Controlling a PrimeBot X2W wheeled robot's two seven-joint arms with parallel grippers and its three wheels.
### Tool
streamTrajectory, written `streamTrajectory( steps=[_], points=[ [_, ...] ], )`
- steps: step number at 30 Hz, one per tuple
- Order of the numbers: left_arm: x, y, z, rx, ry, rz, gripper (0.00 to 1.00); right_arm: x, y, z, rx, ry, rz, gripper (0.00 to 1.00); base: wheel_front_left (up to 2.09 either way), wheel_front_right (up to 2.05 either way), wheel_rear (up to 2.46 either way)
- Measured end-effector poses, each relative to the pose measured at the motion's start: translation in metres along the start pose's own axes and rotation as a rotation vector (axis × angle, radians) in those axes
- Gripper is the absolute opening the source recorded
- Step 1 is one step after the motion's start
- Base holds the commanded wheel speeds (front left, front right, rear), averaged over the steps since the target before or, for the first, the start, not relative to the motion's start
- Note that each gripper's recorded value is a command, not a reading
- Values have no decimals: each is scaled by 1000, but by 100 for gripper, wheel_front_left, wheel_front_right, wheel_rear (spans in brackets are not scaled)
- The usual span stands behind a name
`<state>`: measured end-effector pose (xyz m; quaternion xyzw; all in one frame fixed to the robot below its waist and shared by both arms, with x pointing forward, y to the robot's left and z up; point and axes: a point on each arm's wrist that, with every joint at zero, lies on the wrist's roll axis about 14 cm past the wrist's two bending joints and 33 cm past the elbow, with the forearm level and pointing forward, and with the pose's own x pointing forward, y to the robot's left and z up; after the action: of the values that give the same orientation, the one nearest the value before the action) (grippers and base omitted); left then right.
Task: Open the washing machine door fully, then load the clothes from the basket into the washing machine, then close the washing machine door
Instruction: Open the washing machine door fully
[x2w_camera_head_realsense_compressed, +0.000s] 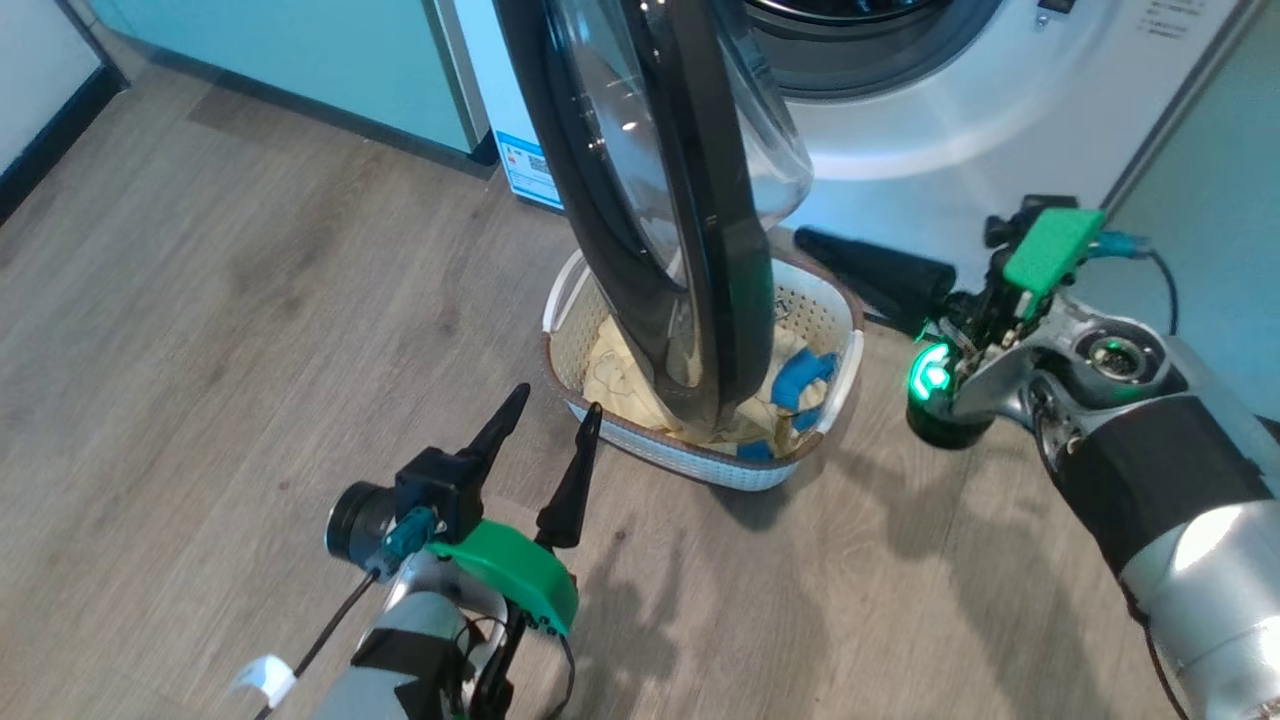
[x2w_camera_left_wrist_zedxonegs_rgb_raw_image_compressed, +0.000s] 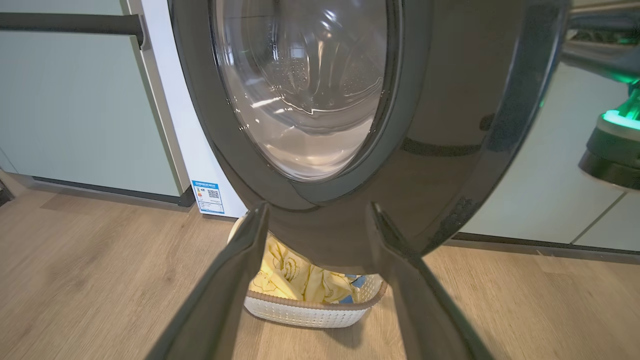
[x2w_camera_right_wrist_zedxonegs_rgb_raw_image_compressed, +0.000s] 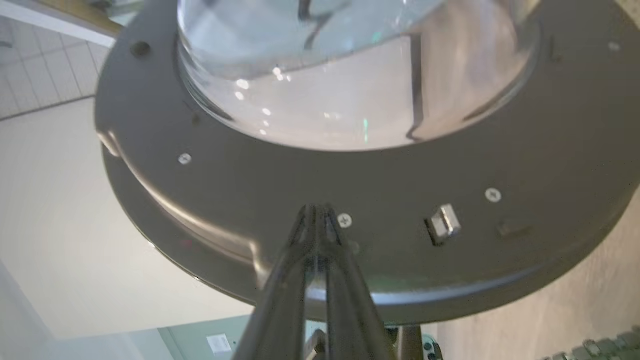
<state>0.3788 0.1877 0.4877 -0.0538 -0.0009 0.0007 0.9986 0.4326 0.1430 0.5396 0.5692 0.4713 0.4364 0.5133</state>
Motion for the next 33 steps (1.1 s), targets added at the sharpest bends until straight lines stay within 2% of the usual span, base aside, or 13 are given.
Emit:
streamTrajectory(
  steps=[7,12,13,14,15,17,19,20,23,24,26,33],
  points=[
    [4,-3,-5,-1,11,-10,100,-25,24,45,-41,-235,66,0,0,0,0],
    [10,-11,-6,3,12,-35,100,-70,37,80,-98,-459,100,0,0,0,0],
    [11,-11,-6,2,10,-36,100,-81,37,87,-108,-512,103,14,0,0,0],
    [12,-11,-6,5,8,-37,100,-92,38,91,-138,-555,93,46,0,0,0],
    [13,-11,-6,6,8,-40,100,-104,39,97,-176,-607,83,100,0,0,0],
    [15,-13,-6,7,8,-48,100,-127,44,107,-288,-709,44,100,0,0,0],
    [17,-14,-7,5,10,-52,100,-149,50,114,-346,-805,42,100,0,0,0],
    [17,-14,-7,5,10,-52,100,-149,50,114,-346,-805,42,100,0,0,0],
    [20,-16,-8,5,12,-57,100,-179,51,118,-468,-933,-8,100,0,0,0],
    [21,-17,-8,6,13,-64,100,-199,47,118,-569,-1014,-67,100,0,0,0],
    [22,-18,-7,6,10,-65,100,-219,44,115,-634,-1091,-105,100,0,0,0],
    [19,-18,-6,15,6,-69,100,-279,31,95,-978,-1218,-345,100,0,0,0]
  ],
)
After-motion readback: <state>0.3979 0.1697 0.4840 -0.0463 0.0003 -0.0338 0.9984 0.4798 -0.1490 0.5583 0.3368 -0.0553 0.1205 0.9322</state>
